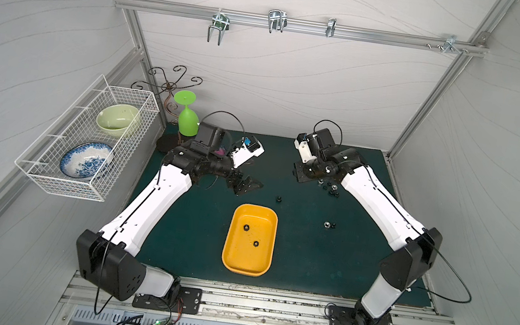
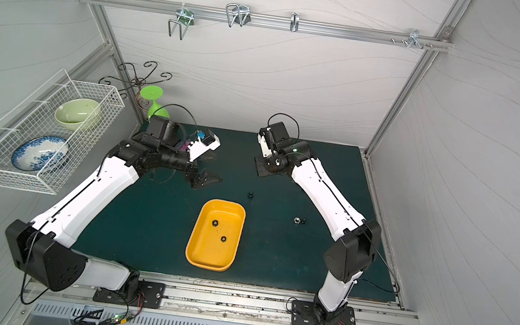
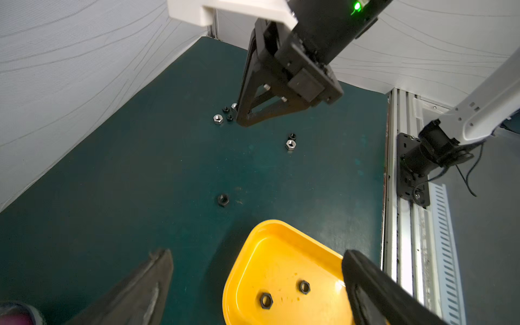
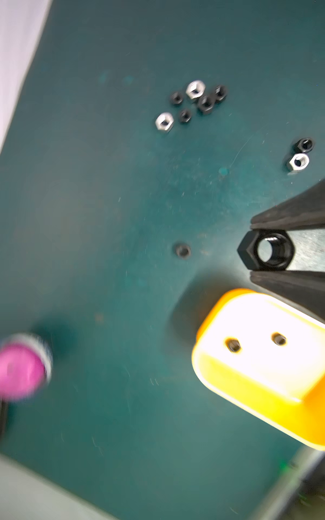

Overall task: Put the nuts on the desktop into the storage box
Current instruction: Place the nut in the storage box.

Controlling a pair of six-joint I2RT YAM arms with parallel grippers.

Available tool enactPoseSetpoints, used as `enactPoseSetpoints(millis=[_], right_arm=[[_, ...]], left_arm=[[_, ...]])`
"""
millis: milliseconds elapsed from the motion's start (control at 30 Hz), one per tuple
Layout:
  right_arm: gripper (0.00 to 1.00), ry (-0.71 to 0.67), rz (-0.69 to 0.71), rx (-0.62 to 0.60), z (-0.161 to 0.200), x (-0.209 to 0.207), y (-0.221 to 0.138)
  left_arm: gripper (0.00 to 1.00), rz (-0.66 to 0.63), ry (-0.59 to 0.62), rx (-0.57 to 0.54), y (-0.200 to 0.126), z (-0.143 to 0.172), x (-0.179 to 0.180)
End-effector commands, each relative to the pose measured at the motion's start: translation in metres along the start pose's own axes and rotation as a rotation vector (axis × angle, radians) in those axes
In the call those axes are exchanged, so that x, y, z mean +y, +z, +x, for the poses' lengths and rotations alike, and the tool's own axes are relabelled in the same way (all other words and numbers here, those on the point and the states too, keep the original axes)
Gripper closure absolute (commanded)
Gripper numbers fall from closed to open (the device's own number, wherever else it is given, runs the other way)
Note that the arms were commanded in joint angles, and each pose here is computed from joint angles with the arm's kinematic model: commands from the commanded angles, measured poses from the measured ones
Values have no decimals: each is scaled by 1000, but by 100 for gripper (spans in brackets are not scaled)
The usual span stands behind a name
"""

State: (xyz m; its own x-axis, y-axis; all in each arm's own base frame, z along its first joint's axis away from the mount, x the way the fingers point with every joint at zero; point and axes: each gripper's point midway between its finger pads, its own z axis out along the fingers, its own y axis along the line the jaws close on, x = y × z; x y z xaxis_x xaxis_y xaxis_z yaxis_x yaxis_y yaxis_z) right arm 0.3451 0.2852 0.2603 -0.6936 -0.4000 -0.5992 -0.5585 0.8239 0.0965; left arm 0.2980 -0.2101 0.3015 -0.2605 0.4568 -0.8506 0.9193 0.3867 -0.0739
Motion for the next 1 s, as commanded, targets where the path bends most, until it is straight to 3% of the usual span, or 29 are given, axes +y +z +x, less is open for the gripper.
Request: enactPoseSetpoints(millis=[0,200,533,700,967], right_arm=[[87,-117,-112,-35,5,33,-25],[86,-262,-233,-61,21,77,-39],[86,-496,-336,-117,61,143,-47],[87,-551,-357,-113,85,159,-35],[87,-590,-340,-38,119,167,17]], left_arm=[[1,104,75,-13,-23,6,-37],[1,160,101,-18,-46,24,-65],[1,95,79,-13,-60,48,-53],[1,131,91,9,-60,72,-59],[1,147,45,-6,-58,109,-59]])
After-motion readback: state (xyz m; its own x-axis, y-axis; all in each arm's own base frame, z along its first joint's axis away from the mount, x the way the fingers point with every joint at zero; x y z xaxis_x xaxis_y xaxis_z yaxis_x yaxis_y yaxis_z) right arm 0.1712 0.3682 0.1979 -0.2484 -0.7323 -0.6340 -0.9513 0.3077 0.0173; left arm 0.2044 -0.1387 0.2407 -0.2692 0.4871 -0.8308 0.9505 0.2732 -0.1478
